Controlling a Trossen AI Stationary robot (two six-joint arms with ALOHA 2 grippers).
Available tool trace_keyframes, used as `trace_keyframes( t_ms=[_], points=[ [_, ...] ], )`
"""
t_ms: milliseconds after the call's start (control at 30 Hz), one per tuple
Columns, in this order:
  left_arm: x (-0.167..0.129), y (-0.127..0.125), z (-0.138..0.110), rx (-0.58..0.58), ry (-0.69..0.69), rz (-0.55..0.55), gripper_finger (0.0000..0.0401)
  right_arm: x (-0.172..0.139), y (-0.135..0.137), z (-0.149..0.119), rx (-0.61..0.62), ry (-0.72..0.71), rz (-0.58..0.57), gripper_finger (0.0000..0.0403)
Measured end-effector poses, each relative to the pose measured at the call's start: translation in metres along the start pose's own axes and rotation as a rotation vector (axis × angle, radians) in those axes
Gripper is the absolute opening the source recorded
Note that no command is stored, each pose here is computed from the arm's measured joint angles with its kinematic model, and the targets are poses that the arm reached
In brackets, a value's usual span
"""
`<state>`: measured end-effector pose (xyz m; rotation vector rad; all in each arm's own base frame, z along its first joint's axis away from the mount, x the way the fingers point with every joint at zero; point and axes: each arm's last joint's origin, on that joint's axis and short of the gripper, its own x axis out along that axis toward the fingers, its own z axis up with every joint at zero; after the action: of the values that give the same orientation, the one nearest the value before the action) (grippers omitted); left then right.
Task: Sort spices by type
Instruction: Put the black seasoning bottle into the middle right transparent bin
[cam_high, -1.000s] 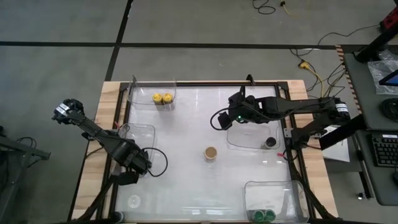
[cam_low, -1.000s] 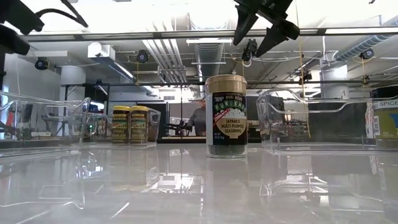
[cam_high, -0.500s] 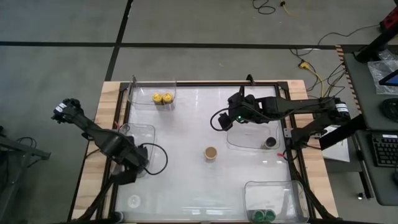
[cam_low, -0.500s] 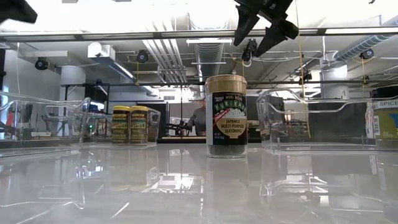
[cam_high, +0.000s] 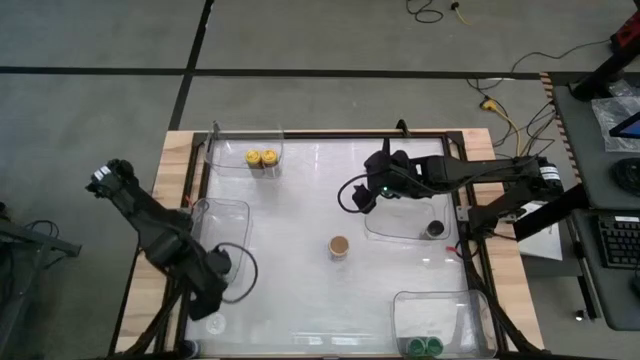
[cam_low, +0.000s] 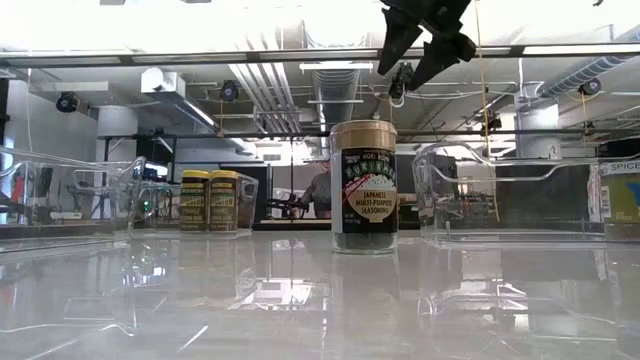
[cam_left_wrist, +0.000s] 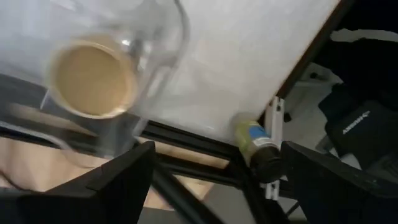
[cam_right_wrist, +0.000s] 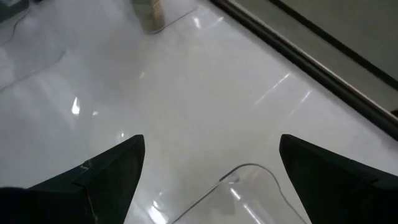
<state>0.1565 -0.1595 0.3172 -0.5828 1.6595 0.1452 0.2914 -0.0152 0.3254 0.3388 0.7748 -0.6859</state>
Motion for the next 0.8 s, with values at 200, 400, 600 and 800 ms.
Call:
trace_keyframes(
  t_ms=[200, 400, 600, 800],
  points=[
    [0.020, -0.035, -0.011, -0.030, 0.061, 0.001, 0.0330, -0.002, 0.006, -0.002, -0.097, 0.021, 0.068, 0.0364],
    [0.038, -0.066, -0.015, -0.049, 0.160, 0.009, 0.0330, -0.010, 0.017, -0.008, -0.210, 0.026, 0.142, 0.0364],
    [0.062, -0.079, -0.011, -0.204, 0.337, 0.022, 0.0330, -0.023, 0.037, -0.023, -0.293, 0.024, 0.209, 0.0364],
    [0.075, -0.083, -0.010, -0.237, 0.410, -0.026, 0.0330, -0.035, 0.052, -0.037, -0.351, 0.018, 0.257, 0.0364]
  ],
)
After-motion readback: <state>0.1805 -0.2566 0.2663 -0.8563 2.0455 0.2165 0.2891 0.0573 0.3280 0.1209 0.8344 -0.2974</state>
